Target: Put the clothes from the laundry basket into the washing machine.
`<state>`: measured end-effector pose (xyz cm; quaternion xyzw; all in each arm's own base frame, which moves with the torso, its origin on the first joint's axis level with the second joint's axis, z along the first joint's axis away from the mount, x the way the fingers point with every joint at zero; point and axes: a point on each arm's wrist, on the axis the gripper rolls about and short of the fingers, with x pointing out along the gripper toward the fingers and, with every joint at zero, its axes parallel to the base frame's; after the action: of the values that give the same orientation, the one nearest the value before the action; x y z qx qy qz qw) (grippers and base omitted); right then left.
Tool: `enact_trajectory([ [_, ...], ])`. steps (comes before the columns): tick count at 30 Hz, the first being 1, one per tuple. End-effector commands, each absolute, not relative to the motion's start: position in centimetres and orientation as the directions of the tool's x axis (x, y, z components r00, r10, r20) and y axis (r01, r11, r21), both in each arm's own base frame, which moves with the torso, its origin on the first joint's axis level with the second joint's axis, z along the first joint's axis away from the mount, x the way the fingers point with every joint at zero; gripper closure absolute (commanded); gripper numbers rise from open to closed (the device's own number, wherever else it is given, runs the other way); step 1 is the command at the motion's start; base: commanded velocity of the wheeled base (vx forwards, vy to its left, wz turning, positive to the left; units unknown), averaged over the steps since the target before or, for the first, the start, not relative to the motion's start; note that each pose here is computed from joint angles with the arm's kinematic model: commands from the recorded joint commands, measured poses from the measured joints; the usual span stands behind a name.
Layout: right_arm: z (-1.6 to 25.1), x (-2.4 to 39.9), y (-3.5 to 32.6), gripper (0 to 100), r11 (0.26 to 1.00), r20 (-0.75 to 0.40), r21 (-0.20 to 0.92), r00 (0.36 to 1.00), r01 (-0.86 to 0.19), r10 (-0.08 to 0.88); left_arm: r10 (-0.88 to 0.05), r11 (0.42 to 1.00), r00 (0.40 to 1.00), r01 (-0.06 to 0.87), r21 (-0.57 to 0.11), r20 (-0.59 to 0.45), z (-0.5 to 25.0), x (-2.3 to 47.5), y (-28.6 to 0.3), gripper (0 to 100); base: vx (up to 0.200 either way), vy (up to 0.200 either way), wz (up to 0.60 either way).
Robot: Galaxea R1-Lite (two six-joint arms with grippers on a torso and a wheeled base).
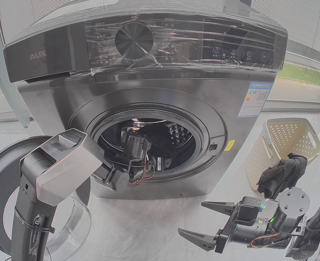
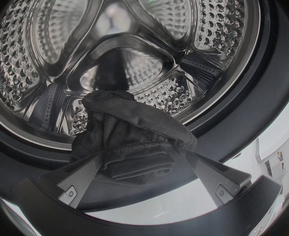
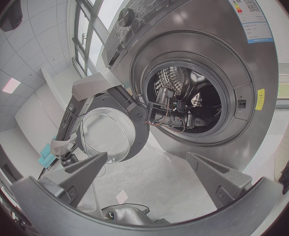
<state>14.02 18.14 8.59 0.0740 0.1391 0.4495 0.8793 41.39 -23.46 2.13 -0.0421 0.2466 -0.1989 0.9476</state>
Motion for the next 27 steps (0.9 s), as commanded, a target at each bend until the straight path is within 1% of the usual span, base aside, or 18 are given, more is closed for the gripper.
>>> enact_trajectory([
  [1, 8.6, 14.0, 18.2, 0, 0.583, -0.178, 0.256, 0.555, -0.772, 0.813, -0.393, 0.919, 0.793, 0.356, -0.168, -0.465, 0.9, 41.7, -23.6, 0, 0.0, 0.0, 0.0],
  [3, 8.6, 13.9, 18.2, 0, 0.581, -0.178, 0.256, 0.553, -0.772, 0.814, -0.386, 0.921, 0.796, 0.357, -0.154, -0.465, 0.4, 42.0, -23.6, 0, 0.0, 0.0, 0.0],
  [4, 8.6, 13.9, 18.2, 0, 0.581, -0.177, 0.256, 0.554, -0.773, 0.814, -0.384, 0.922, 0.799, 0.357, -0.149, -0.462, 0.3, 42.2, -23.7, 100, 0.0, 0.0, 0.0],
  [8, 8.6, 13.9, 18.2, 0, 0.581, -0.178, 0.256, 0.553, -0.772, 0.814, -0.387, 0.921, 0.811, 0.357, -0.153, -0.439, 0.7, 42.6, -23.9, 100, 0.0, 0.0, 0.0],
  [12, 8.6, 13.9, 18.2, 0, 0.58, -0.177, 0.256, 0.552, -0.774, 0.815, -0.389, 0.921, 0.842, 0.352, -0.166, -0.373, 2.4, 43.4, -24.0, 100, 0.0, 0.0, 0.0],
  [13, 8.6, 13.9, 18.2, 0, 0.58, -0.178, 0.256, 0.552, -0.773, 0.814, -0.388, 0.921, 0.843, 0.351, -0.166, -0.372, 2.4, 43.4, -24.0, 100, 0.0, 0.0, 0.0],
  [15, 8.6, 13.9, 18.2, 0, 0.58, -0.178, 0.256, 0.552, -0.773, 0.814, -0.374, 0.926, 0.88, 0.334, -0.178, -0.293, 4.0, 44.2, -24.0, 100, 0.0, 0.0, 0.0],
  [18, 8.6, 13.9, 18.3, 0, 0.579, -0.178, 0.256, 0.551, -0.774, 0.815, -0.36, 0.927, 0.908, 0.323, -0.189, -0.215, 5.2, 45.2, -24.0, 100, 0.0, 0.0, 0.0],
  [22, 8.6, 13.9, 18.2, 0, 0.578, -0.175, 0.255, 0.551, -0.775, 0.816, -0.33, 0.934, 0.932, 0.299, -0.194, -0.153, 5.1, 46.5, -23.8, 100, 0.0, 0.0, 0.0],
  [27, 8.6, 13.9, 18.2, 0, 0.58, -0.177, 0.256, 0.552, -0.774, 0.815, -0.307, 0.938, 0.945, 0.281, -0.201, -0.11, 5.0, 47.6, -23.7, 100, 0.0, 0.0, 0.0],
])
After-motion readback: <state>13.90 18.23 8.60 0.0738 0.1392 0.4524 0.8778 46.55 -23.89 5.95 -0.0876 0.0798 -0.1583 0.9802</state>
